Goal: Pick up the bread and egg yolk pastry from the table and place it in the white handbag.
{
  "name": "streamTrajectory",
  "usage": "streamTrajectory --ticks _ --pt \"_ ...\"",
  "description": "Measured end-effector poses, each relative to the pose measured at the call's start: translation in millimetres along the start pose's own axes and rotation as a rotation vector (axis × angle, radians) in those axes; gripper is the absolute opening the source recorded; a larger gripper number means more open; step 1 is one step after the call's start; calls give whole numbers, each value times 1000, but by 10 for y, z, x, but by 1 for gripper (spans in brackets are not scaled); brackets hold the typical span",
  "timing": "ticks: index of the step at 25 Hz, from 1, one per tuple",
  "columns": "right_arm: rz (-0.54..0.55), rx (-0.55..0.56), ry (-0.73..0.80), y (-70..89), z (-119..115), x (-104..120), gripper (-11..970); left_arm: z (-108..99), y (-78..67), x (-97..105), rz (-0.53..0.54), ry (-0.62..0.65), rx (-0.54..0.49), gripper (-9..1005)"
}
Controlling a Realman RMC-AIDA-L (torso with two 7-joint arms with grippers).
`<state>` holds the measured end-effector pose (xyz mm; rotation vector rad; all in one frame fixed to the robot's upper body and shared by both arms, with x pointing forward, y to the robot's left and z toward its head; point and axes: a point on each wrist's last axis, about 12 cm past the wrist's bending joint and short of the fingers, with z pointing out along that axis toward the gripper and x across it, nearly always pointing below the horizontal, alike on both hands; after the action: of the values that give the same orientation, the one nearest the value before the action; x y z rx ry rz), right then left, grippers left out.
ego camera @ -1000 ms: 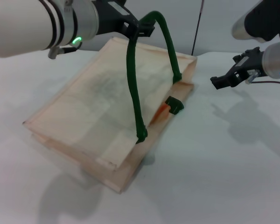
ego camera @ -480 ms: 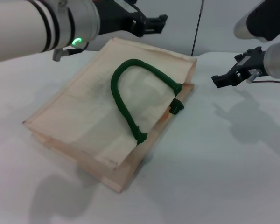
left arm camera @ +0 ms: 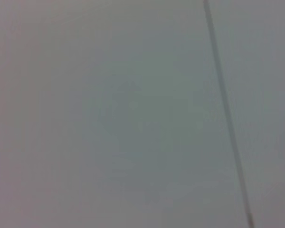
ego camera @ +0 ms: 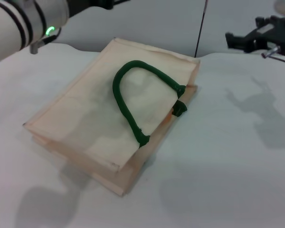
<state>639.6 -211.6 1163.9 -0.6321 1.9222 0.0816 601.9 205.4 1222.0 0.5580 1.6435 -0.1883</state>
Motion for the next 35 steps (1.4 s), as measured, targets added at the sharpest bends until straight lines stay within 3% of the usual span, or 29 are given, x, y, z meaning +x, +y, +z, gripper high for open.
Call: streamTrajectory --ticks 8,12,17,21,26,35 --pt "107 140 -132 -28 34 304 889 -101 139 254 -7 -75 -184 865" --pt "150 200 -162 -10 9 512 889 -142 150 411 8 -73 -233 863" --pt "187 271 -233 129 -75 766 888 -208 153 693 2 -72 -316 863" --pt "237 330 -258 114 -118 992 889 -242 85 875 16 -91 -364 863" --pt "293 381 -303 124 -173 1266 888 -234 21 1013 13 -94 -377 863" --pt "309 402 -276 155 -185 1432 889 -165 -13 1223 -54 -52 -358 863"
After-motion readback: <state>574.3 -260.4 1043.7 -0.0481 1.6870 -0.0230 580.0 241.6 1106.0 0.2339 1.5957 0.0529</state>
